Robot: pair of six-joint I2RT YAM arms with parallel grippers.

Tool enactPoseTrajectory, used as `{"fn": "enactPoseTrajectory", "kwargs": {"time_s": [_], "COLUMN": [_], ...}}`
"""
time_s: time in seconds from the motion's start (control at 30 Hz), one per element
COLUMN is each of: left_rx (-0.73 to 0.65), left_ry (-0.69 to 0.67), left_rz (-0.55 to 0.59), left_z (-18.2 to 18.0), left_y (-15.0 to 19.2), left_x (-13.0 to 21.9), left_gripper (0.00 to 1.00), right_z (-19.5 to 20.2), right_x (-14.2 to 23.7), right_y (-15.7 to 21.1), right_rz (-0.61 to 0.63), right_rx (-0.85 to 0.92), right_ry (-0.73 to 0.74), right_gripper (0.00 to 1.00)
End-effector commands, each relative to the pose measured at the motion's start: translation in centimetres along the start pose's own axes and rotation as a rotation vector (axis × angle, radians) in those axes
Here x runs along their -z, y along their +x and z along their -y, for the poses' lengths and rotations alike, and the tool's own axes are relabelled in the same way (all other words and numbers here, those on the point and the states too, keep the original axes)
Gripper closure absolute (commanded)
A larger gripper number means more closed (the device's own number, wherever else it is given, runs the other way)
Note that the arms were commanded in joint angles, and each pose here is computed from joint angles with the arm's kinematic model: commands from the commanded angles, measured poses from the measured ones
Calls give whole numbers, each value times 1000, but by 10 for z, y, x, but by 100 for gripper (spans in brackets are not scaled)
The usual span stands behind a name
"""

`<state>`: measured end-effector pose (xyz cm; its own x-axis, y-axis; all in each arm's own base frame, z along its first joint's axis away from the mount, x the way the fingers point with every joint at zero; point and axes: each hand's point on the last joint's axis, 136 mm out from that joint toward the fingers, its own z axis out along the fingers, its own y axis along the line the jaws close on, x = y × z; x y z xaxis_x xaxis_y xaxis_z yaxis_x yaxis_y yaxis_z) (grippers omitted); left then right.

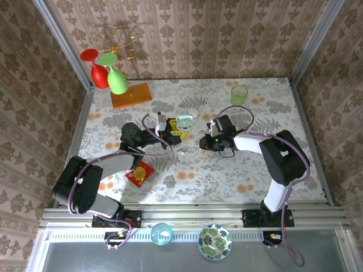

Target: Insert wireless bluetooth earbuds into charging case

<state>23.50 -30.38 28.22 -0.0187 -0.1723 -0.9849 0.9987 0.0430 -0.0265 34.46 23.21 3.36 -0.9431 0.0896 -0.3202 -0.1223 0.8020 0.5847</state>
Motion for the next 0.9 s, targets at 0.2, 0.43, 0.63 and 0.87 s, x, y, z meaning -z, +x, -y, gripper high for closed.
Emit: {"fn": "enactPoseTrajectory", "kwargs": {"time_s": [0.2, 0.43, 0.63, 0.87], "left_rx": [-32, -31, -31, -26], "left_ry": [28, 22, 26, 28], "left_rz": [26, 26, 28, 29], "left_z": [5, 6, 6, 7], "left_y": [-12, -12, -13, -14], "left_x": [-2, 0, -2, -2], "left_gripper": [78, 77, 78, 77], "right_z": [3, 0, -18, -13], "right_x": [4, 9, -6, -22], "right_y": [-3, -12, -9, -10], "right_rz": [-12, -15, -120, -192], "right_rx": [-38, 60, 220, 260], "right_ry": [11, -10, -141, -198], "right_gripper": [71, 61, 55, 54]}}
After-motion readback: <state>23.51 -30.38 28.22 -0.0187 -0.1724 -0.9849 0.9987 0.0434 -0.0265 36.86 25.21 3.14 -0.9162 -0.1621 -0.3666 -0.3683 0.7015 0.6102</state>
